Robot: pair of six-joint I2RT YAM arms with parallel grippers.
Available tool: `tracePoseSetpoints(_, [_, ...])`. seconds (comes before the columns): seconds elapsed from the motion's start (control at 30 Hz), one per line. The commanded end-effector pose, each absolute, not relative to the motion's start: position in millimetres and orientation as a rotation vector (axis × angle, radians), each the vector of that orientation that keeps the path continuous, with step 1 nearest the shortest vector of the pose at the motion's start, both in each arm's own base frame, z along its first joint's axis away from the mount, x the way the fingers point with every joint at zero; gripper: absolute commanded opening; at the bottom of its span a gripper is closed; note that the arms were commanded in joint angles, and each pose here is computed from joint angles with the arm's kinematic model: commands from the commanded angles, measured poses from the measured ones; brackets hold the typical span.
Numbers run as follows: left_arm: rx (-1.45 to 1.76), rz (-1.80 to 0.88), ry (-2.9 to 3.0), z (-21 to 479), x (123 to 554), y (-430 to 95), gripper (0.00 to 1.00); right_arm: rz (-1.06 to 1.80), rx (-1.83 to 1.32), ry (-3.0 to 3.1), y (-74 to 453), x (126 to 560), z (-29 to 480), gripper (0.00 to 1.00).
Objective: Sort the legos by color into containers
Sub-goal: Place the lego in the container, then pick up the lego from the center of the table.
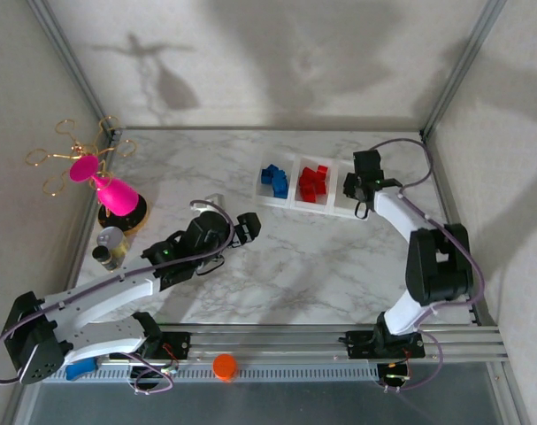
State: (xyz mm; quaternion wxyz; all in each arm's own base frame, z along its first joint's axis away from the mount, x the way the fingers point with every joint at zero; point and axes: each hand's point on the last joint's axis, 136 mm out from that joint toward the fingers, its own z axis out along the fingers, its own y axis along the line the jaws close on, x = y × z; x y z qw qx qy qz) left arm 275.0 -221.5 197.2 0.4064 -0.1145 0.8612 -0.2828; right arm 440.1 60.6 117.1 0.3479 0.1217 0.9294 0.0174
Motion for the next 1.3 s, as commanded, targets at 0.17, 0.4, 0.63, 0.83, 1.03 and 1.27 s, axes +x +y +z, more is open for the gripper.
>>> tracePoseSetpoints(0.17, [-0.253, -0.736, 2.139, 213, 285, -231, 1.0, 0.007, 0.3, 2.379, 58, 489, 114, 0.43])
tracePoseSetpoints(0.4, [-0.246, -0.731, 2.145, 213, 286, -232, 1.0, 0.065, 0.29, 2.357, 66, 492, 128, 0.51])
tracePoseSetpoints(0.63, [-0.254, -0.716, 2.14, 216, 281, -223, 1.0, 0.198, 0.215, 2.328, 95, 457, 162, 0.55])
tracePoseSetpoints(0.83, [-0.299, -0.698, 2.132, 213, 272, -206, 1.0, 0.282, 0.075, 2.34, 140, 418, 176, 0.59])
tracePoseSetpoints(1.03, [-0.352, -0.659, 2.13, 209, 260, -184, 1.0, 0.378, -0.139, 2.374, 201, 376, 169, 0.6])
tracePoseSetpoints(1.27, [-0.417, -0.628, 2.13, 208, 246, -161, 1.0, 0.515, -0.419, 2.386, 280, 315, 143, 0.63])
